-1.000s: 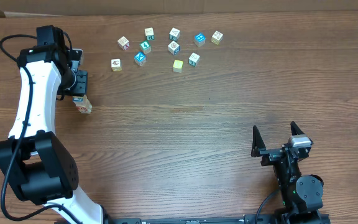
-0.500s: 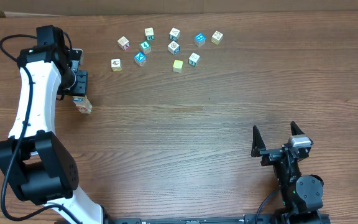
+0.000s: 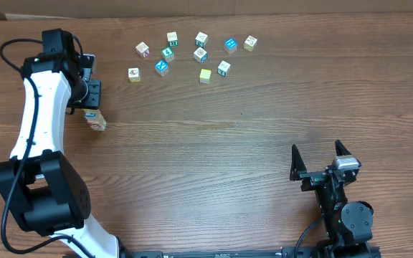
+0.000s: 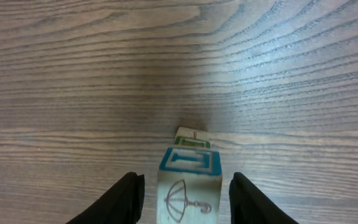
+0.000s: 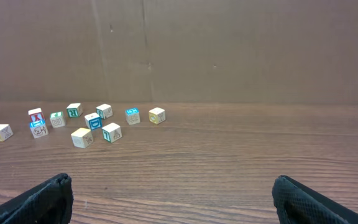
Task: Form a tower
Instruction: 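Align and lower the umbrella block onto the blue P block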
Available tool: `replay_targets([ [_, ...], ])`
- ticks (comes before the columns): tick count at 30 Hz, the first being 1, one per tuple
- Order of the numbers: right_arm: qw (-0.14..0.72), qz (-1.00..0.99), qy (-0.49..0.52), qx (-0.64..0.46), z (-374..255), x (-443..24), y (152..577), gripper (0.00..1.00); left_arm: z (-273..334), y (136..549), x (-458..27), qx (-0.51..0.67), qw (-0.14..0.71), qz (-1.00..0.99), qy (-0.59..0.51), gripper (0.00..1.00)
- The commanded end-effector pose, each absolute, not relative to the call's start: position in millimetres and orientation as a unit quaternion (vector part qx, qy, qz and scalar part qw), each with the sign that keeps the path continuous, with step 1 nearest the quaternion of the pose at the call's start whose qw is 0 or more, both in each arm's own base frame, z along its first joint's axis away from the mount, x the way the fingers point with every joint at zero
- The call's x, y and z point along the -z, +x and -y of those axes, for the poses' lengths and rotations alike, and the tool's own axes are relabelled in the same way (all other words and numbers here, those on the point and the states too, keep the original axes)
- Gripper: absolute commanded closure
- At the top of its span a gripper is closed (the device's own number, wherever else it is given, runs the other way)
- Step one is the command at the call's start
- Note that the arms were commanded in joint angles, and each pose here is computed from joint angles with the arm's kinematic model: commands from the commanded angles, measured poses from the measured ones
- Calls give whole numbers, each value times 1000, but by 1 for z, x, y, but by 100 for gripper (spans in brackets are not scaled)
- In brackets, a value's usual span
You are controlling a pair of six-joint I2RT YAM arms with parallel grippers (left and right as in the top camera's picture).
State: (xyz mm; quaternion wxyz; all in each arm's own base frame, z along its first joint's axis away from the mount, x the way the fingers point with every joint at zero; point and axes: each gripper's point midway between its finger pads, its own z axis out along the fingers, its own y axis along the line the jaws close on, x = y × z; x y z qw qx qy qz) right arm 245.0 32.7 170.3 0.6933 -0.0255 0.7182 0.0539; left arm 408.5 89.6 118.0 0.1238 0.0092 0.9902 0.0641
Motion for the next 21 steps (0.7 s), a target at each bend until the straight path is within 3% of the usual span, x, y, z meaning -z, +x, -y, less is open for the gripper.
replay_targets([
  [1,692,-720,-25,-52,-32,-167,246,0,-88,403,-101,-53,110,-993,2,58],
  [7,692,-720,-25,-52,-32,-167,246,0,-89,404,-100,-53,112,-992,2,67],
  [21,692,-720,-25,-52,-32,-167,246,0,-96,399,-100,-74,100,-992,0,75],
])
